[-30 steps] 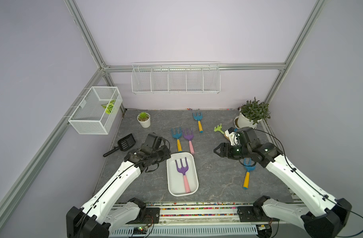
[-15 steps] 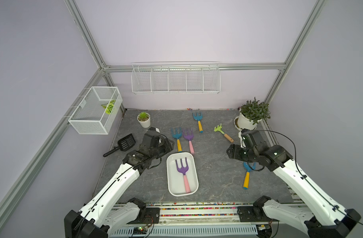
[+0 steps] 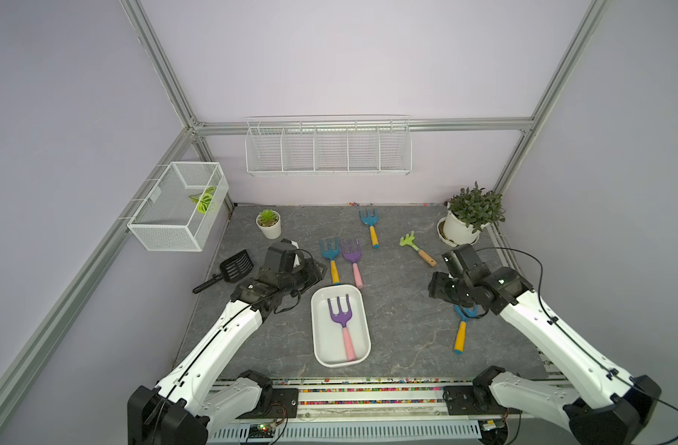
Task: Put the rake into the storage box
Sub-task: Place the rake in the storage box, then pick up the rake at the center of the board.
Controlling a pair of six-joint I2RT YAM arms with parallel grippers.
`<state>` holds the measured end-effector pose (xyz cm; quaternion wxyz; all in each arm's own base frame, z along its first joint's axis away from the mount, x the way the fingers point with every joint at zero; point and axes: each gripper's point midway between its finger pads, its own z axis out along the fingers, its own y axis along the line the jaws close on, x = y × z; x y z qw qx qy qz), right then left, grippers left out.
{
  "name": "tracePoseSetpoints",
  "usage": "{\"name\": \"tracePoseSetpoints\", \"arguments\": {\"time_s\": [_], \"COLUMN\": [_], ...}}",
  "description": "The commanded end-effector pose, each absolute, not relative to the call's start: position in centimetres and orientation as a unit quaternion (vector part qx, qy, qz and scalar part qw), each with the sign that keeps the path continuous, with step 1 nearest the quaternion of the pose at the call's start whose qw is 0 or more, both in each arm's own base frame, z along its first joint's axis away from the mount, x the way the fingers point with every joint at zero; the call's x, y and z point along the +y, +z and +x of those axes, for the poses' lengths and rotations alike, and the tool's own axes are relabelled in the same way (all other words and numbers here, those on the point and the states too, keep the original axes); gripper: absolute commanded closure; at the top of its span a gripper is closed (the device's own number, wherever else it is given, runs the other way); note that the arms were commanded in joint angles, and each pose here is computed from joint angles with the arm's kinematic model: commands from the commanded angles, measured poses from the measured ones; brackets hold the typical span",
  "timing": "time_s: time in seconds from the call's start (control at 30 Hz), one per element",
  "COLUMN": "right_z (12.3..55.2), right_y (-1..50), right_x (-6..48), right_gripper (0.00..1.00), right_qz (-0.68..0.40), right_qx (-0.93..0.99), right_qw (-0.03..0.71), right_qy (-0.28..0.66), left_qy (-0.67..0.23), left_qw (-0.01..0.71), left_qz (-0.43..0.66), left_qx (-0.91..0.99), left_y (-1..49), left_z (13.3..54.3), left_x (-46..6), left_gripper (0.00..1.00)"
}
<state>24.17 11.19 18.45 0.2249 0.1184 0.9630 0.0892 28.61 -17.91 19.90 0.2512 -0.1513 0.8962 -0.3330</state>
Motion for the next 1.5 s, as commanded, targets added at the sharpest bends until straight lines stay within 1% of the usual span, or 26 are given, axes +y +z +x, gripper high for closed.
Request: {"name": "tracePoseSetpoints", "arguments": {"time_s": [0.0, 0.27, 0.43, 0.5, 0.6, 0.77, 1.0, 1.23, 1.47], "right_z": [24.3, 25.3, 25.7, 25.9, 26.2, 26.2, 25.2, 24.3, 23.8], "right_y": [17.2, 16.7, 16.7, 17.0, 17.6, 17.9, 17.2, 17.1, 16.9], "right_x": [12.2, 14.7, 18.4, 19.6, 20.4, 20.7, 20.0, 19.3, 19.0], "right_gripper": [0.36, 0.37, 0.37, 0.37, 0.38, 0.37, 0.36, 0.35, 0.35], "right_qz": [0.126, 0.119, 0.076, 0.059, 0.036, 0.022, 0.024, 0.029, 0.034], "right_qx": [0.964, 0.963, 0.962, 0.96, 0.96, 0.96, 0.963, 0.963, 0.963], "right_qw": [0.206, 0.184, 0.141, 0.138, 0.143, 0.144, 0.139, 0.139, 0.136], "right_qy": [0.111, 0.155, 0.219, 0.235, 0.237, 0.237, 0.232, 0.228, 0.23], "left_qy": [-0.306, -0.261, -0.208, -0.182, -0.156, -0.133, -0.112, -0.089, -0.081], "left_qw": [0.228, 0.189, 0.144, 0.122, 0.115, 0.102, 0.093, 0.081, 0.074], "left_qz": [-0.133, -0.099, -0.067, -0.056, -0.046, -0.032, -0.021, -0.008, -0.001], "left_qx": [0.915, 0.941, 0.965, 0.974, 0.98, 0.985, 0.989, 0.993, 0.994], "left_y": [19.1, 17.2, 15.2, 13.8, 12.9, 11.5, 9.7, 7.5, 5.9], "left_z": [28.6, 30.6, 32.0, 32.8, 34.0, 36.0, 38.6, 40.0, 41.3], "left_x": [-17.6, -18.0, -18.2, -18.2, -18.1, -18.5, -19.4, -20.5, -22.0], "left_gripper": [0.51, 0.51, 0.53, 0.55, 0.56, 0.57, 0.57, 0.55, 0.55]}}
